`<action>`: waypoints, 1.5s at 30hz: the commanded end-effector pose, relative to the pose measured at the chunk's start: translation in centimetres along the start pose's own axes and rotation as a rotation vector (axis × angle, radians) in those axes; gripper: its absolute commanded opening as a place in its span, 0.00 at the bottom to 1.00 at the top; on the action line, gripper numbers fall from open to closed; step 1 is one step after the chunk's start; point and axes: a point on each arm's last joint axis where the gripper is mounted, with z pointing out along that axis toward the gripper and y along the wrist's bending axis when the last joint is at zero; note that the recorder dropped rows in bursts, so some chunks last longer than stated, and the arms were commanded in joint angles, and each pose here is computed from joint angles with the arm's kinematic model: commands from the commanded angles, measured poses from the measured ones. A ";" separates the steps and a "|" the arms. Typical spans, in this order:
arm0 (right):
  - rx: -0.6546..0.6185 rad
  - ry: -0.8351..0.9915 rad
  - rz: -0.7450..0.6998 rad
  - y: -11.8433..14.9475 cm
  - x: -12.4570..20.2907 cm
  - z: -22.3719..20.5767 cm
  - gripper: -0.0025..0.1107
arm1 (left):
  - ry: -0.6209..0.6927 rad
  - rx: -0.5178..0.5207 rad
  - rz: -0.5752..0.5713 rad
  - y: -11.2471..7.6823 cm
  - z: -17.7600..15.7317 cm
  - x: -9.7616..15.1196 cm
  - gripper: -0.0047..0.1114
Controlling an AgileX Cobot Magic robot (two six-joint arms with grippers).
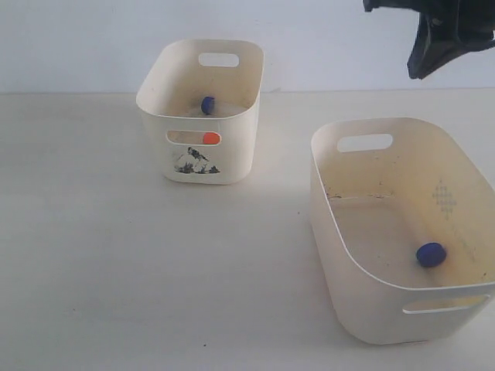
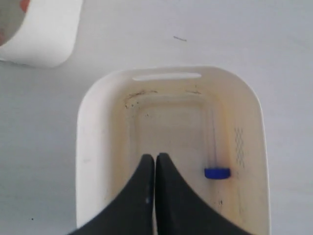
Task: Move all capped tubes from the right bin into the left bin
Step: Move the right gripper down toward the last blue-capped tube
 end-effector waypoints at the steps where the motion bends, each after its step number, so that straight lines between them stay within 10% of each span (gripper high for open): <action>1: 0.061 0.094 0.059 -0.9 1.5 2.4 0.02 | -0.007 0.002 -0.012 0.0 0.0 -0.1 0.08; 45: 0.360 0.439 -0.033 0.2 5.9 15.0 0.02 | -0.007 0.002 -0.012 0.0 0.0 -0.1 0.08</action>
